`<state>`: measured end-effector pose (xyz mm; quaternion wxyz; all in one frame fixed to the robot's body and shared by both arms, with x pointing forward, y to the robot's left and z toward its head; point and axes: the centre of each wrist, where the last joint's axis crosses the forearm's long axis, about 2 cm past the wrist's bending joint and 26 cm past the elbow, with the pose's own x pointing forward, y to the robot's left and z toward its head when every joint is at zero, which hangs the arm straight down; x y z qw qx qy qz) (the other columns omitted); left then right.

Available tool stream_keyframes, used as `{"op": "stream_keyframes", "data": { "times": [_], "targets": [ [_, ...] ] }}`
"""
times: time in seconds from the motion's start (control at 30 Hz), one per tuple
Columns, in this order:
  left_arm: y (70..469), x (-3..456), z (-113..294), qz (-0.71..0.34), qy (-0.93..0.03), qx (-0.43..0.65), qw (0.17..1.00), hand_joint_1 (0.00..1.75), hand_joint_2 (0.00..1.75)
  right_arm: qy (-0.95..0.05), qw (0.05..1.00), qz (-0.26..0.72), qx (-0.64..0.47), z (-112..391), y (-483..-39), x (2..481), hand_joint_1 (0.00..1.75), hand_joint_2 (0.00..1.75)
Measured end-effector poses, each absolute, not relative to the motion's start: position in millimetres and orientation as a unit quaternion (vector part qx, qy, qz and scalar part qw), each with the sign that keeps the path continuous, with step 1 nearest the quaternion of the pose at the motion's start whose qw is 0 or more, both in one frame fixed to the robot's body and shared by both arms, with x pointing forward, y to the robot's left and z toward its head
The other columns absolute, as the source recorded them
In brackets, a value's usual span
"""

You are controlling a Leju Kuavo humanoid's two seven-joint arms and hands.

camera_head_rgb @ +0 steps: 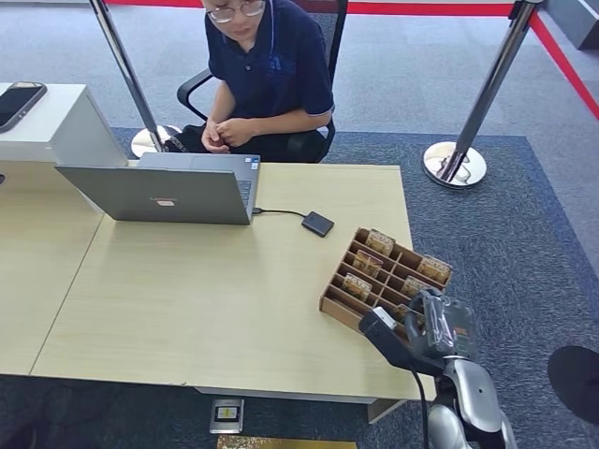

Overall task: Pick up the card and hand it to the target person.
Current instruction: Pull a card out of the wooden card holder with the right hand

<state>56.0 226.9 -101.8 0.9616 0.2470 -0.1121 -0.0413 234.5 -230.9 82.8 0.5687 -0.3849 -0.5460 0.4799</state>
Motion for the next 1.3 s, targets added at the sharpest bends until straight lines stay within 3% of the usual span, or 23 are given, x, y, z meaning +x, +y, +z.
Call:
{"op": "stream_keyframes", "data": {
  "times": [1.3],
  "targets": [
    [227.6, 55.8, -101.9, -0.043, -0.120, 0.247, 0.961, 0.00, 0.00, -0.559, 0.533, 0.483, -0.413, 93.1, -225.7, 236.9, 1.38, 1.75]
  ]
}}
